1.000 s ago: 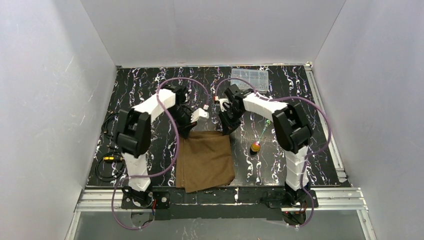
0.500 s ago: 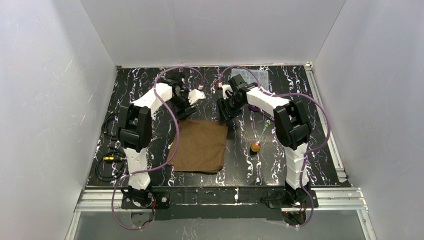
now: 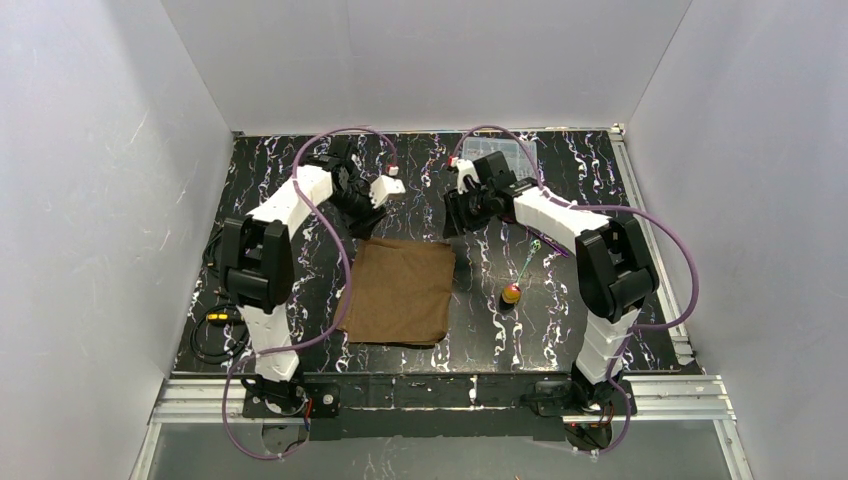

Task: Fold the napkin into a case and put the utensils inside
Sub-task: Turn over the upper triangle folded napkin at the center of the board, then smooth out the lower triangle-folded napkin at the center of the board.

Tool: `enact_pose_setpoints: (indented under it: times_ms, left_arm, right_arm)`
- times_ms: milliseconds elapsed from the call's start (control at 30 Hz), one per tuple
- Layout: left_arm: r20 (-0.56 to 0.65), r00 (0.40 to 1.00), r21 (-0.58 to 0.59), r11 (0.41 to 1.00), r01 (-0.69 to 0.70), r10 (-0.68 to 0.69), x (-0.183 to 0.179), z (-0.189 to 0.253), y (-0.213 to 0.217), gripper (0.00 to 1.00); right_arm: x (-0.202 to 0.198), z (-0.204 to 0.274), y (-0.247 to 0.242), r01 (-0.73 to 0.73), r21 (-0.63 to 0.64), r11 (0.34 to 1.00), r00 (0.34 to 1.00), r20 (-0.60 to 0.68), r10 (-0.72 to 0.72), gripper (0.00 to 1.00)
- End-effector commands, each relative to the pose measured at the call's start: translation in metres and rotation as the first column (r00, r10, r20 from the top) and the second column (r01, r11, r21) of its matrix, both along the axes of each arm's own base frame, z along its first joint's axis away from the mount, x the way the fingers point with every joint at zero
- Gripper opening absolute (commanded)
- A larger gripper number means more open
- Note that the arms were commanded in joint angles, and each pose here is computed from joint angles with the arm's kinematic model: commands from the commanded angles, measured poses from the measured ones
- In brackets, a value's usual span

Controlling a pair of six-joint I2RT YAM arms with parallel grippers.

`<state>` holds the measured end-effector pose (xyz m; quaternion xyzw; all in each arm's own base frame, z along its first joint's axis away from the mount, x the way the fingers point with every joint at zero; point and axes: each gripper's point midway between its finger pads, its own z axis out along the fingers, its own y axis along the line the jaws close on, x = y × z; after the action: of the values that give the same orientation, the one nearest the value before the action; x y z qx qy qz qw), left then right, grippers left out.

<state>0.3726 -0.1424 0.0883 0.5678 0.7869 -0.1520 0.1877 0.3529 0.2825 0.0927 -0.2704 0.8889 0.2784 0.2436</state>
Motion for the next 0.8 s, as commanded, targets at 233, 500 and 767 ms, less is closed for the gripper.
enact_pose_setpoints:
  times_ms: [233,500,767]
  left_arm:
    - [-0.100,0.991,-0.010,0.996,0.088,-0.088,-0.013,-0.031,-0.007,0.40]
    - [-0.075,0.987,0.018,0.989,0.144,-0.143,-0.022,-0.049,-0.008,0.47]
    - [-0.029,0.986,0.031,0.985,0.167,-0.166,-0.019,-0.053,-0.011,0.44]
  right_arm:
    - [0.005,0.013,0.030,-0.026,0.161,0.987,0.999,0.027,0.022,0.50]
    - [0.031,0.002,0.085,-0.044,0.277,0.960,0.996,-0.060,0.064,0.43]
    - [0.032,-0.025,0.128,-0.064,0.338,0.939,0.986,-0.121,0.111,0.41]
